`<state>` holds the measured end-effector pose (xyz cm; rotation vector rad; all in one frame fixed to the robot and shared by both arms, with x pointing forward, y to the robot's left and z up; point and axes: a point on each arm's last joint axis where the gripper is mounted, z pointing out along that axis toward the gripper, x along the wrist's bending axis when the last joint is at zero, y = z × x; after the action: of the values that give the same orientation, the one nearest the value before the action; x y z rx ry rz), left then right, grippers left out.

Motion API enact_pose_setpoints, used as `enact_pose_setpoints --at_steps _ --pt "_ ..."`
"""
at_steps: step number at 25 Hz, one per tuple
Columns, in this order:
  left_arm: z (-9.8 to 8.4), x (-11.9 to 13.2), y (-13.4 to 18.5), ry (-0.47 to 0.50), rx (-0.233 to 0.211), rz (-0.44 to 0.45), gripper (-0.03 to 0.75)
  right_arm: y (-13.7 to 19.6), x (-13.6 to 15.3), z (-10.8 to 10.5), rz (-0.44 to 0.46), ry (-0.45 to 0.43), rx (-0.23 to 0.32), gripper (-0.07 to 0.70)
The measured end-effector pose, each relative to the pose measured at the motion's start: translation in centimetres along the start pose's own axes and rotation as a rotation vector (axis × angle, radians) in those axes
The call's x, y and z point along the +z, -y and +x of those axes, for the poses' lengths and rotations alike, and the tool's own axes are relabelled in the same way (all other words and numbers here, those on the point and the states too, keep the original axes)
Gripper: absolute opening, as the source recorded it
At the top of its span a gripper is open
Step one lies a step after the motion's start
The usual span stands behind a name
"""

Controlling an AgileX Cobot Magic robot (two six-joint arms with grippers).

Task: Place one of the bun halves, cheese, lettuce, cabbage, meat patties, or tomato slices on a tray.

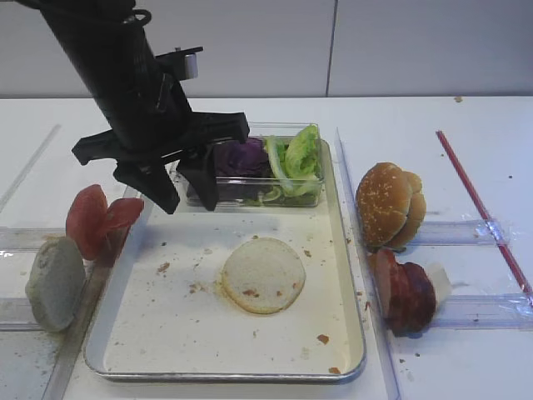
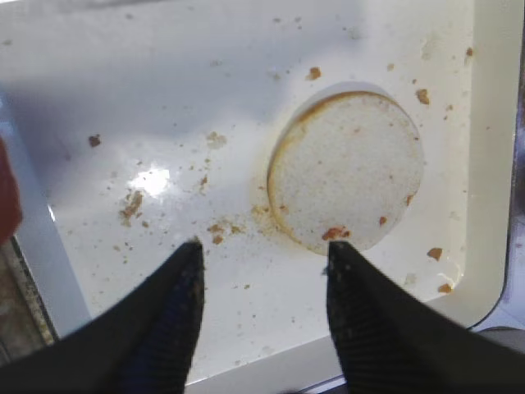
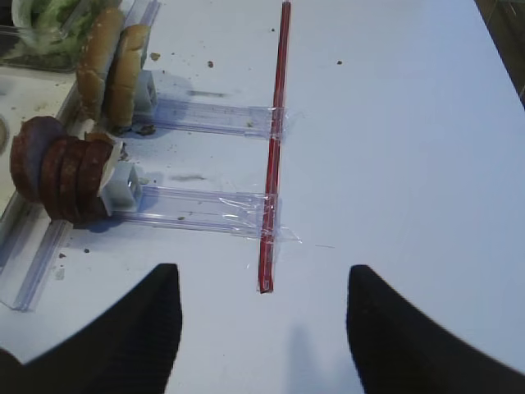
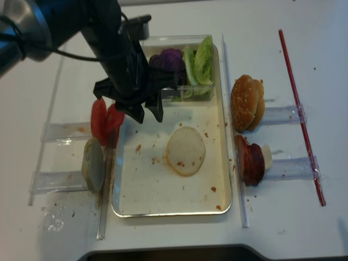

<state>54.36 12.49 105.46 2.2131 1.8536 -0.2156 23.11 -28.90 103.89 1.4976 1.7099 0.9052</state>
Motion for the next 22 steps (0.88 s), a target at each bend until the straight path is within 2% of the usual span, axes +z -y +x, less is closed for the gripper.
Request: enact_pose_setpoints --at_steps 4,12,16,20,22 --pt "0.2 -0.6 0.1 -0.026 0.015 -0.016 0.34 0.0 0.0 0.0 0.0 0.0 0.0 0.48" --pt "1.1 -3.8 0.9 -0.131 0.058 -0.122 0.34 0.0 0.0 0.0 0.0 0.0 0.0 0.48" --pt "2.4 -5.1 0.9 -0.148 0.022 -0.16 0.34 0.0 0.0 0.0 0.0 0.0 0.0 0.48" --pt "4.7 -6.3 1.5 -0.163 -0.041 -0.18 0.34 0.0 0.0 0.0 0.0 0.0 0.0 0.48" --pt "5.8 -7.1 2.2 -0.179 -0.058 -0.197 0.34 0.0 0.0 0.0 0.0 0.0 0.0 0.48"
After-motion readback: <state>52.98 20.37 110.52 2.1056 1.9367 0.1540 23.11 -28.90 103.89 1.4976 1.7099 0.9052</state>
